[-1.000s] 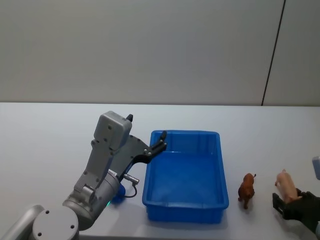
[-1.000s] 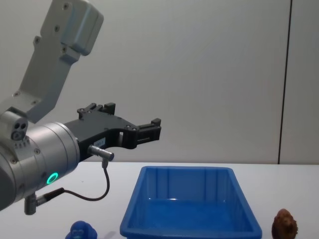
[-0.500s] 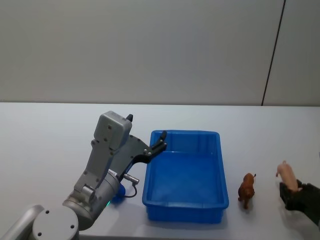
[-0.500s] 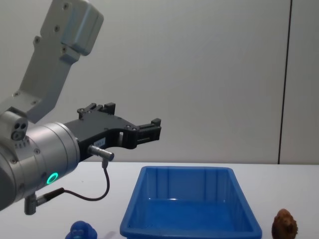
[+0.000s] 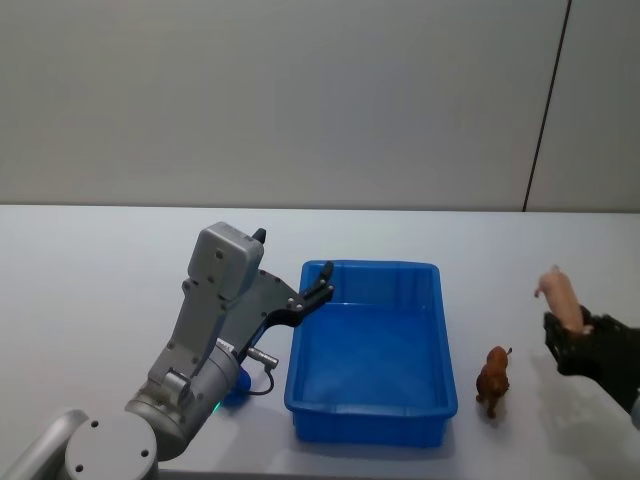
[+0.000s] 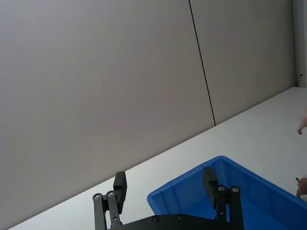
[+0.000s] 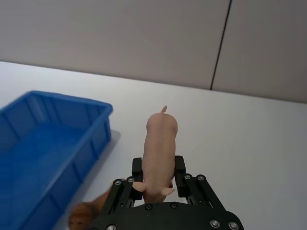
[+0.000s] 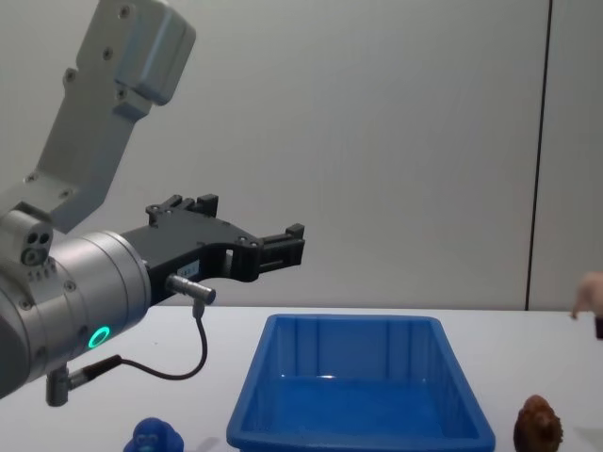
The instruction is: Pick up the two dolls from the table and place them into the box.
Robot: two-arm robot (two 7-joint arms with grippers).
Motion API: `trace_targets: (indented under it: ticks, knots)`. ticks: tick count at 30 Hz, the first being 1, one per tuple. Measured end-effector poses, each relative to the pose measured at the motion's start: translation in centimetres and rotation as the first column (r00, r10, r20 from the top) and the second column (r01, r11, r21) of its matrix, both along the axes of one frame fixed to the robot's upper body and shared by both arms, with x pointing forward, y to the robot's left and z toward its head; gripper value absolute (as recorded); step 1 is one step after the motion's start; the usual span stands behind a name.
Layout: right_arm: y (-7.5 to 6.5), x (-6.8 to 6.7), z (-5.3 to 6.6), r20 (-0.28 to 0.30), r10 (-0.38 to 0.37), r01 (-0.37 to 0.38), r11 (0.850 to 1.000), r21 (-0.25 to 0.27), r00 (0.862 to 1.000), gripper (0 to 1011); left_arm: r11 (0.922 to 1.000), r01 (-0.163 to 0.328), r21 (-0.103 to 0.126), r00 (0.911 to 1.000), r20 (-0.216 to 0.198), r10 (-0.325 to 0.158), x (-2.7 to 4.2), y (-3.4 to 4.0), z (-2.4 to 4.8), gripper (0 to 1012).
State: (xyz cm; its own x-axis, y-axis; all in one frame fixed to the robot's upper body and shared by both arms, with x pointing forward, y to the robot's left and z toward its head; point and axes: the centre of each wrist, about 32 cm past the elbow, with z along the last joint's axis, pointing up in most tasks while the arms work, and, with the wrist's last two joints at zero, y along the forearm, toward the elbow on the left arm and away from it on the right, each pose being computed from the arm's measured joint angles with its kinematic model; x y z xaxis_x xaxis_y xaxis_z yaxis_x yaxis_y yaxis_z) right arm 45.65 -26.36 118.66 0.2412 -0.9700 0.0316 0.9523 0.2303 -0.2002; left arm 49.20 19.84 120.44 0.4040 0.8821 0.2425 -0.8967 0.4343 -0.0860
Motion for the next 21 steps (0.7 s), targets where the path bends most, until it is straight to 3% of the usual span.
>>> trace_targets:
  ticks: [12,21]
  knots:
    - [2.3,0.2,2.7,0.056,0.142,-0.143,0.99,0.011,0.988,363,1.0,0.0,0.0,1.0,0.0,0.0,0.0,0.0,0.0,1001]
    - [5.9,0.1,4.0,0.031,0.269,-0.269,0.963,0.011,0.963,363,1.0,0.0,0.0,1.0,0.0,0.0,0.0,0.0,0.0,1001]
